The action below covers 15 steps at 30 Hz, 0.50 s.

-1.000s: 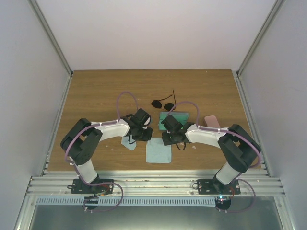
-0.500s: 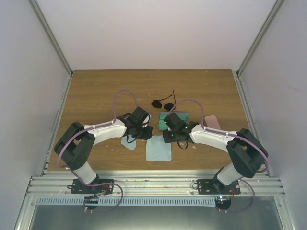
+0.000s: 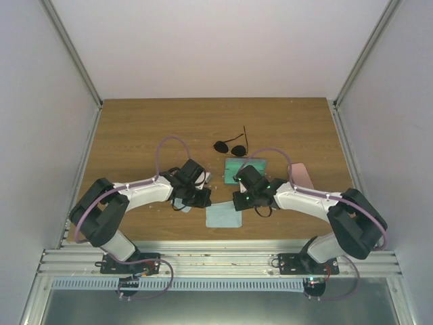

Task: Organize the sunglasses
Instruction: Fold the glasses cleaning cloth at the center of the board.

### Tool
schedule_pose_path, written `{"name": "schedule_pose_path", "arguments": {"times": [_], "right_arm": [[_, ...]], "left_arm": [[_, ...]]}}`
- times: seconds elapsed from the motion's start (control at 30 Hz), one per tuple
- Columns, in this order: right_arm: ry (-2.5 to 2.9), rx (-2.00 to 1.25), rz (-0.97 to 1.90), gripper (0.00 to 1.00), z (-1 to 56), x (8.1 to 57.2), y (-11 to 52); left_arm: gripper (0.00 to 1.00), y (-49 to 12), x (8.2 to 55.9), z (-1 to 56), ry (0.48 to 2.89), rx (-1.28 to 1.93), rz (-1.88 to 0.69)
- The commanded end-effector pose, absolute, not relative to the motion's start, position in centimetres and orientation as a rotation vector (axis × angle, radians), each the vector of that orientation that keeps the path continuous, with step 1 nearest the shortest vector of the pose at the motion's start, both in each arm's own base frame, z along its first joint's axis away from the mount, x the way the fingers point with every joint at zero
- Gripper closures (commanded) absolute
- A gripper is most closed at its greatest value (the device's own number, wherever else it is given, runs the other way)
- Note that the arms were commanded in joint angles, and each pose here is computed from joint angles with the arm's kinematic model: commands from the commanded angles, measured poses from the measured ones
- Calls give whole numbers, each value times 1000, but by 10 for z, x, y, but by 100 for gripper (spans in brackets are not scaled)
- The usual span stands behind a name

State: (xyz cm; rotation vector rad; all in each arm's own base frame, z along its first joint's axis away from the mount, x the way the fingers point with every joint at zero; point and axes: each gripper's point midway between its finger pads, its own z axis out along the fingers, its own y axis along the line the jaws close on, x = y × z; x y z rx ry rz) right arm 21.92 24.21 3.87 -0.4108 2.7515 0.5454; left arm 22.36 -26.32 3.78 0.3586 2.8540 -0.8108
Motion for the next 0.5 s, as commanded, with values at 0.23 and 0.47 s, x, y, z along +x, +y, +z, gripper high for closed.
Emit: {"name": "schedule_pose_path", "arguments": {"times": [0.23,0.47], "right_arm": [[2765,-411,619,99,50,208,241],[2805,-414,616,99,44,200,238]], "left_arm": [[100,-273,212,59,2791,393,-985],[100,-269,201,50,2833,396,-992]]}}
